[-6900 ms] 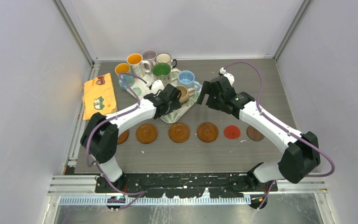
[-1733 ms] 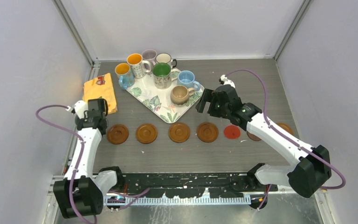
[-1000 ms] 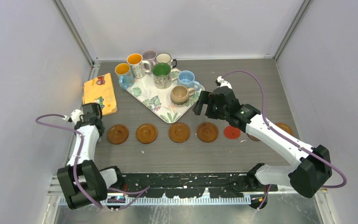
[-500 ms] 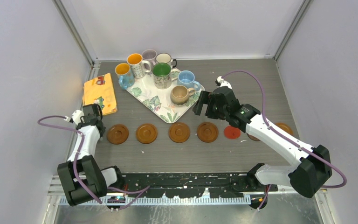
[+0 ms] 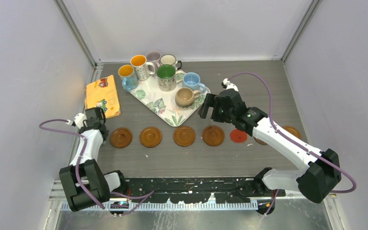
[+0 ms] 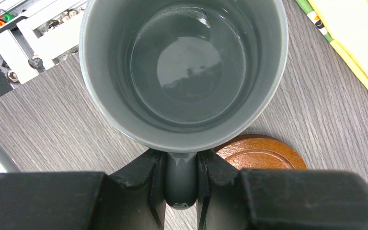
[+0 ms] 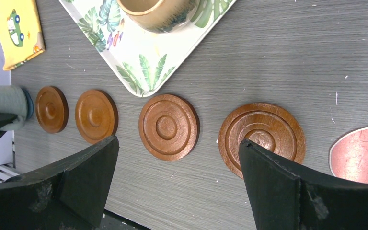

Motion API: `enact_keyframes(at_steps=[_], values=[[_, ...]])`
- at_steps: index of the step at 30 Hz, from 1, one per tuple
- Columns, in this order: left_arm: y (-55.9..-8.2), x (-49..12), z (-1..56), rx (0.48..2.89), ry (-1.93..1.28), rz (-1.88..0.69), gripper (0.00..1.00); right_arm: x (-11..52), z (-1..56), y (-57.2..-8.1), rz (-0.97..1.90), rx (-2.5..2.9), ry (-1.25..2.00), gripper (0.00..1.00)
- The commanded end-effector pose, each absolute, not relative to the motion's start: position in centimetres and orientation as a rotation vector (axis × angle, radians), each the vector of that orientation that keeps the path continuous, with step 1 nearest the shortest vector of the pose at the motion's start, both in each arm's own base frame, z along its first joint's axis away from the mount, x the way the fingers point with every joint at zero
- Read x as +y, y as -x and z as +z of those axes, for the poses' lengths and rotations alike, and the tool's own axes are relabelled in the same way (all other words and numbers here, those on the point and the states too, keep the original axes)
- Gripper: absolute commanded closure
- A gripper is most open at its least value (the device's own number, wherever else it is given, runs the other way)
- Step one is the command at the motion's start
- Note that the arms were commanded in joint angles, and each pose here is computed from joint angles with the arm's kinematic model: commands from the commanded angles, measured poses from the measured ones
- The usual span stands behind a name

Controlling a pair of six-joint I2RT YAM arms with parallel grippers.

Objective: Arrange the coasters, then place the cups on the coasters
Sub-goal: Place the cup on the coaster.

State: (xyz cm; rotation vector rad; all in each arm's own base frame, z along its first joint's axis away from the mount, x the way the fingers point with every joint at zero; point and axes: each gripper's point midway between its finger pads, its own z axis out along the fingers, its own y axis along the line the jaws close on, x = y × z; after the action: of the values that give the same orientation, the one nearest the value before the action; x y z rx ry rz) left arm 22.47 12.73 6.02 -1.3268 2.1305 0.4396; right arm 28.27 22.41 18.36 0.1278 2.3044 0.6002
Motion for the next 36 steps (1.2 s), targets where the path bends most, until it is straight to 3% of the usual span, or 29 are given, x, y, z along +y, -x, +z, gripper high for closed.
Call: enact_keyframes(at_steps=[1, 23, 34, 36], values=[[-23.5, 14.3, 7.6, 2.007, 1.34, 0.472, 0.81, 22.7, 19.9, -28.3, 0.634, 2.248, -0.103, 0.0], [-21.7, 13.7, 7.3, 2.02, 1.394, 0.487, 0.6, 22.5, 20.2, -28.5, 0.622, 2.237, -0.109, 0.0], [-20.5, 13.9, 9.2, 1.99, 1.429, 0.531, 0.16, 22.3, 20.6, -28.5, 0.613, 2.228, -0.112, 0.0], [-20.5, 13.9, 9.8, 1.98, 1.432, 0.524, 0.03, 22.2, 20.6, -28.5, 0.612, 2.228, -0.111, 0.0]])
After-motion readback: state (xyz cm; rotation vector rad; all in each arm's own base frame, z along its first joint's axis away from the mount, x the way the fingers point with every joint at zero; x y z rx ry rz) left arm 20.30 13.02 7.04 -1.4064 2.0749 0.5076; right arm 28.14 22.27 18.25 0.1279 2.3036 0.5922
